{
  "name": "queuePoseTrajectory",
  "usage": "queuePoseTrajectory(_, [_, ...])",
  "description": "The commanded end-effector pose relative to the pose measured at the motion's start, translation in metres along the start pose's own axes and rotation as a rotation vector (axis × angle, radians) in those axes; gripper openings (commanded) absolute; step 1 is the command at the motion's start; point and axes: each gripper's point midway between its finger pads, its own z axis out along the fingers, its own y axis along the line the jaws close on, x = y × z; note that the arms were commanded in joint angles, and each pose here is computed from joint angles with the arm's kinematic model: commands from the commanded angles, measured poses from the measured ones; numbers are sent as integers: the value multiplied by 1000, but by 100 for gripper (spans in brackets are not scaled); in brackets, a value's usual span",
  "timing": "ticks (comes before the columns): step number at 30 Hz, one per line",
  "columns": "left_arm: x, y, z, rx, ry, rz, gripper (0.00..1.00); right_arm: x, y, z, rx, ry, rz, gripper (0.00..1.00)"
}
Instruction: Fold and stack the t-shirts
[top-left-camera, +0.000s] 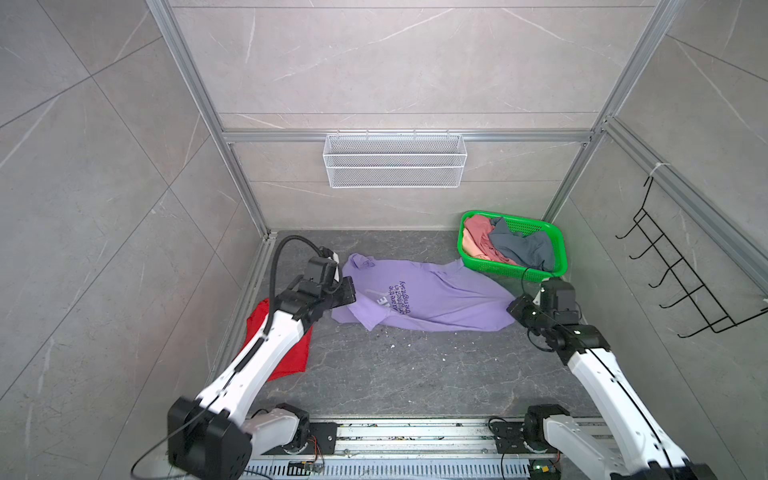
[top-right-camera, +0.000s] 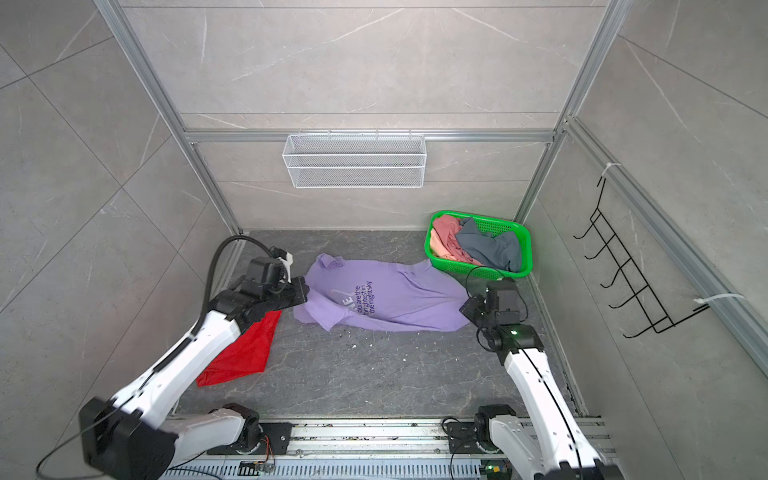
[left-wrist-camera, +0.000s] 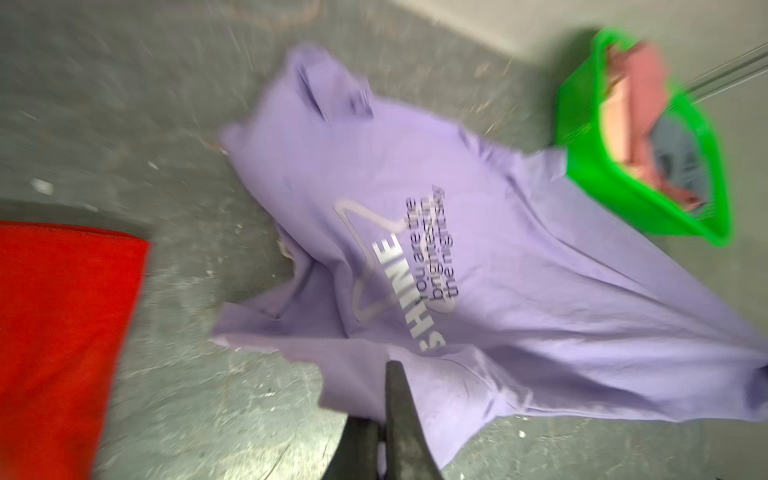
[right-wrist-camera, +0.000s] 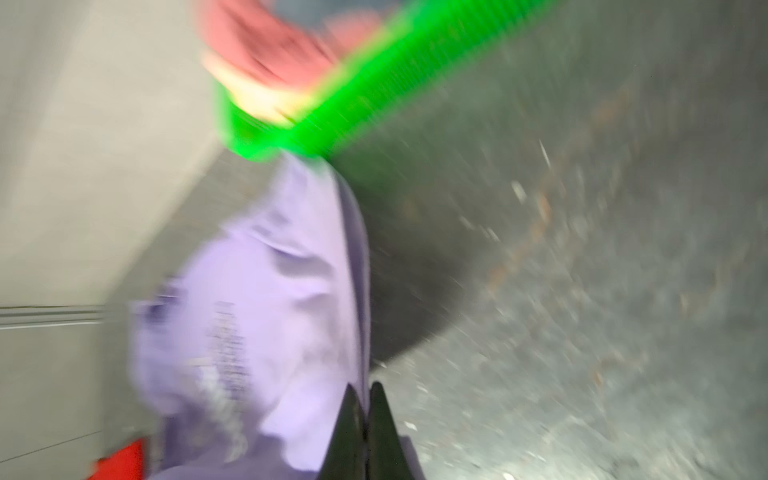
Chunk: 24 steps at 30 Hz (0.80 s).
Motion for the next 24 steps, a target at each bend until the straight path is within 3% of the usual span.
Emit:
queuePoseTrajectory(1, [-12, 16, -68, -83, -100, 21, 0, -20, 35, -55, -92, -19, -118, 0])
queuePoseTrajectory(8, [-53, -6, -209, 48, -414, 48, 0, -74, 135, -162, -479, -182, -194, 0])
queuePoseTrajectory(11, [-78, -25, -231, 106, -502, 88, 0, -98, 161, -167, -532, -227, -216, 0])
queuePoseTrajectory(14, [-107, -36, -219, 94, -542, 101, 0, -113, 184, -150, -599, -210, -203, 0])
queuePoseTrajectory(18, [-150, -38, -157, -41, -523, 131, 0, -127, 211, -97, -624, -168, -185, 0])
queuePoseTrajectory(24, [-216, -52, -83, -28, -460, 131, 0, -138, 258, -26, -648, -105, -199, 0])
